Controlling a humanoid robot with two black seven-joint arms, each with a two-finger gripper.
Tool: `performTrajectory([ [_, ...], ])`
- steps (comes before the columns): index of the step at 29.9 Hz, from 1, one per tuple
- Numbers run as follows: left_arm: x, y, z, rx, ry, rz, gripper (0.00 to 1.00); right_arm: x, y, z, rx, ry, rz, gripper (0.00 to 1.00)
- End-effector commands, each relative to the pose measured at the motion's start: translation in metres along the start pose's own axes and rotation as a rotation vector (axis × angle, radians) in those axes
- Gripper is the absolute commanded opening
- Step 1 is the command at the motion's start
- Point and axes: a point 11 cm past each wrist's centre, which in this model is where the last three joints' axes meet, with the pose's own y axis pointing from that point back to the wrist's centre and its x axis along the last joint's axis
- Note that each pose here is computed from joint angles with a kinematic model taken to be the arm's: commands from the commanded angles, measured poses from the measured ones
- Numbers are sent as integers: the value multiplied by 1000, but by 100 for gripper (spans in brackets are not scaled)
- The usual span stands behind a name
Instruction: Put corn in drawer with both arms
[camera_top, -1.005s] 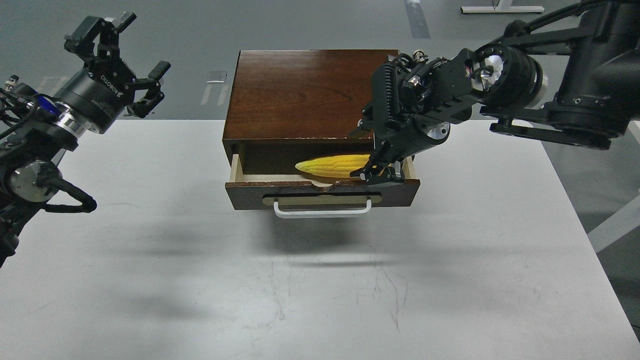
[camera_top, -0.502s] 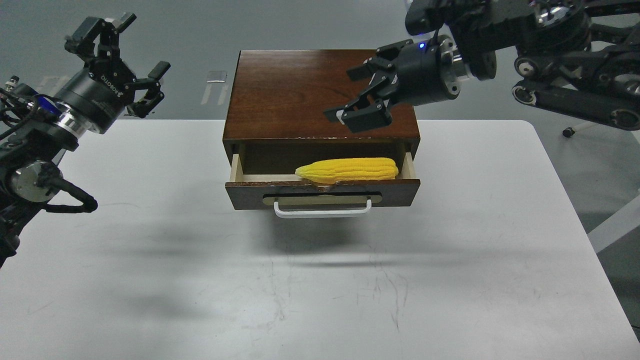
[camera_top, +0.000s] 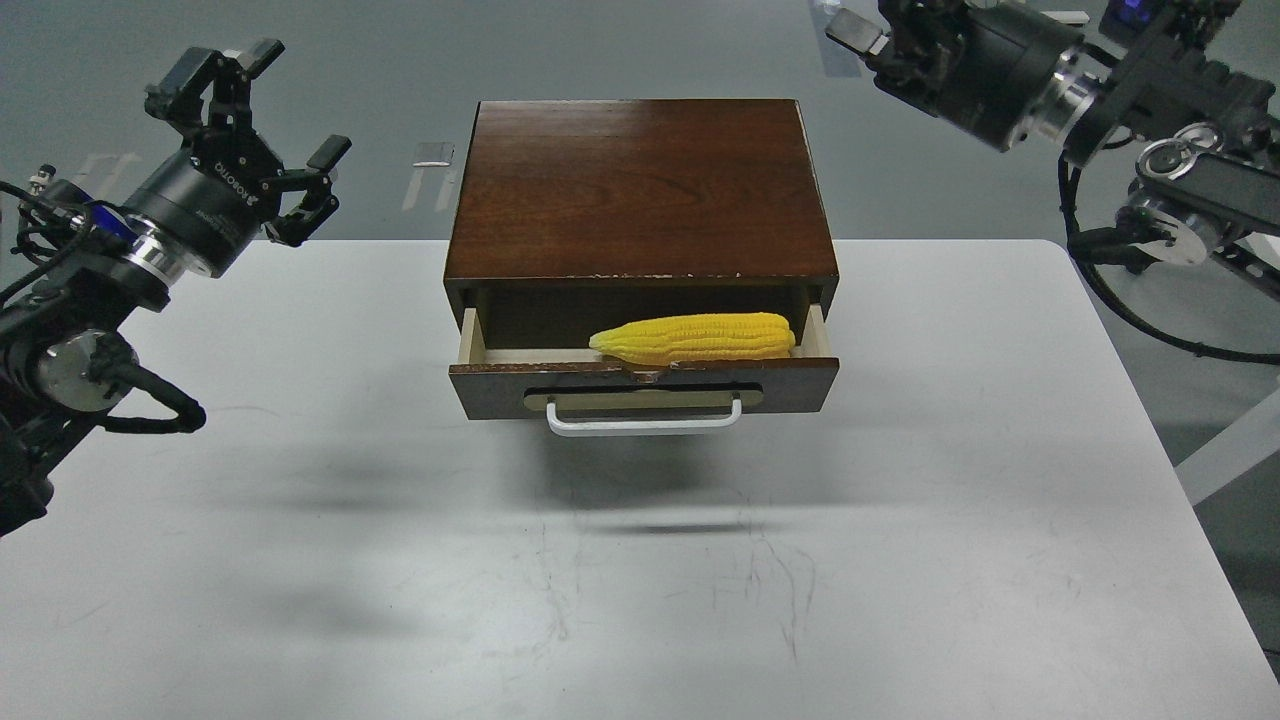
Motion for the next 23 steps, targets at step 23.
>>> performTrajectory([
  [23, -10, 13, -47, 59, 102, -23, 99, -16, 111, 154, -142, -584, 422, 100],
])
